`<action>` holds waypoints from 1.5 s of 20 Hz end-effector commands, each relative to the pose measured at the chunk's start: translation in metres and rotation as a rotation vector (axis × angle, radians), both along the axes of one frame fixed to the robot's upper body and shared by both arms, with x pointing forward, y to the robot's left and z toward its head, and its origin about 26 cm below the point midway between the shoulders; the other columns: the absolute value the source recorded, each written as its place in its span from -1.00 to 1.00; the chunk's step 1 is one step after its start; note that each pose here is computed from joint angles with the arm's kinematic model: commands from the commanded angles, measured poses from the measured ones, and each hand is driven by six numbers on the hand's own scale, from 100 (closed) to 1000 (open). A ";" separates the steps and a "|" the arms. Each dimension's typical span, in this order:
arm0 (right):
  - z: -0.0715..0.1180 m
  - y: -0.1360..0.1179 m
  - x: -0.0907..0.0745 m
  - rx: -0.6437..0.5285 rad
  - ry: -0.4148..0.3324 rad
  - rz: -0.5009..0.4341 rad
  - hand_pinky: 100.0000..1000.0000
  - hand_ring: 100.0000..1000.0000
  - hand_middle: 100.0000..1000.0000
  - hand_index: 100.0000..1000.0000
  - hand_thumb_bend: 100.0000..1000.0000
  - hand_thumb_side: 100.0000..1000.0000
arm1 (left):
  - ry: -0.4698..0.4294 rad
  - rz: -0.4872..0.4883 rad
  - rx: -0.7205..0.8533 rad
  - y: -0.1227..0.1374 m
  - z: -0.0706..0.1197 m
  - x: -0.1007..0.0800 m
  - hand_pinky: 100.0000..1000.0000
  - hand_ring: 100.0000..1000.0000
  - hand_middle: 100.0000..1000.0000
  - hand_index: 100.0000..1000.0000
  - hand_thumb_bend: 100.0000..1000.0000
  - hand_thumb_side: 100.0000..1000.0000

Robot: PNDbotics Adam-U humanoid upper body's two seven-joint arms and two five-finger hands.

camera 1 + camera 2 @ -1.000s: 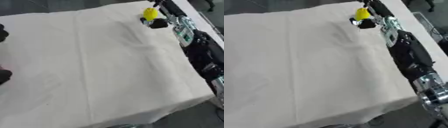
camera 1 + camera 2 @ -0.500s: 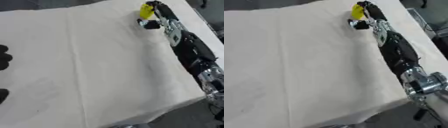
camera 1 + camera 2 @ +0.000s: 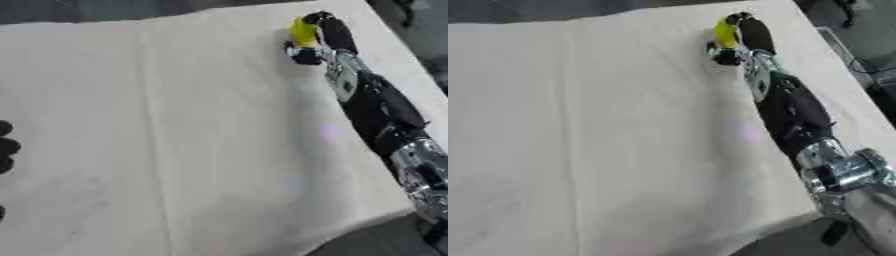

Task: Pick up the objects with one hand, pass them to the other hand, and then place them into the box on the other side of the table.

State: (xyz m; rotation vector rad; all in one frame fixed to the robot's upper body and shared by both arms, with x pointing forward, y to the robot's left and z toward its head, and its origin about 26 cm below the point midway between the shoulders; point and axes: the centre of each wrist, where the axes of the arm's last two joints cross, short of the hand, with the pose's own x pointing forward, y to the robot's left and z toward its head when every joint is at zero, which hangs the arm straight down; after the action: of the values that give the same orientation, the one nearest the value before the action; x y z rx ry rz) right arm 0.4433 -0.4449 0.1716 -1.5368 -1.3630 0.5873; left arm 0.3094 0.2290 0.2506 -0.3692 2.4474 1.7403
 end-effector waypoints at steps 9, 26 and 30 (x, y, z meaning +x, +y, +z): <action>0.007 -0.029 -0.013 -0.090 -0.246 -0.310 0.36 -0.29 -0.40 -0.23 -0.83 -0.86 | -0.023 -0.007 0.003 0.000 0.006 -0.003 0.70 0.61 0.40 0.70 -1.00 -0.97; 0.032 0.143 -0.062 -0.020 -0.551 0.576 0.38 -0.32 -0.48 -0.30 -0.88 -0.84 | 0.135 0.157 -0.041 0.024 -0.012 -0.007 0.79 0.63 0.40 0.70 -1.00 -0.96; 0.038 0.204 -0.095 0.052 -0.593 0.836 0.40 -0.32 -0.47 -0.30 -0.90 -0.83 | 0.180 0.185 -0.075 0.025 -0.013 -0.006 0.85 0.65 0.40 0.71 -1.00 -0.92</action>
State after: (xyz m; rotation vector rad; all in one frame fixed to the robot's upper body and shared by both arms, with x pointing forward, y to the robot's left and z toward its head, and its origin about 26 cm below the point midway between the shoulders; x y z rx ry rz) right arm 0.3597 -0.2563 0.1934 -1.1437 -2.3899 0.5852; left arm 0.3054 0.2499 0.2292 -0.4523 2.6917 1.8378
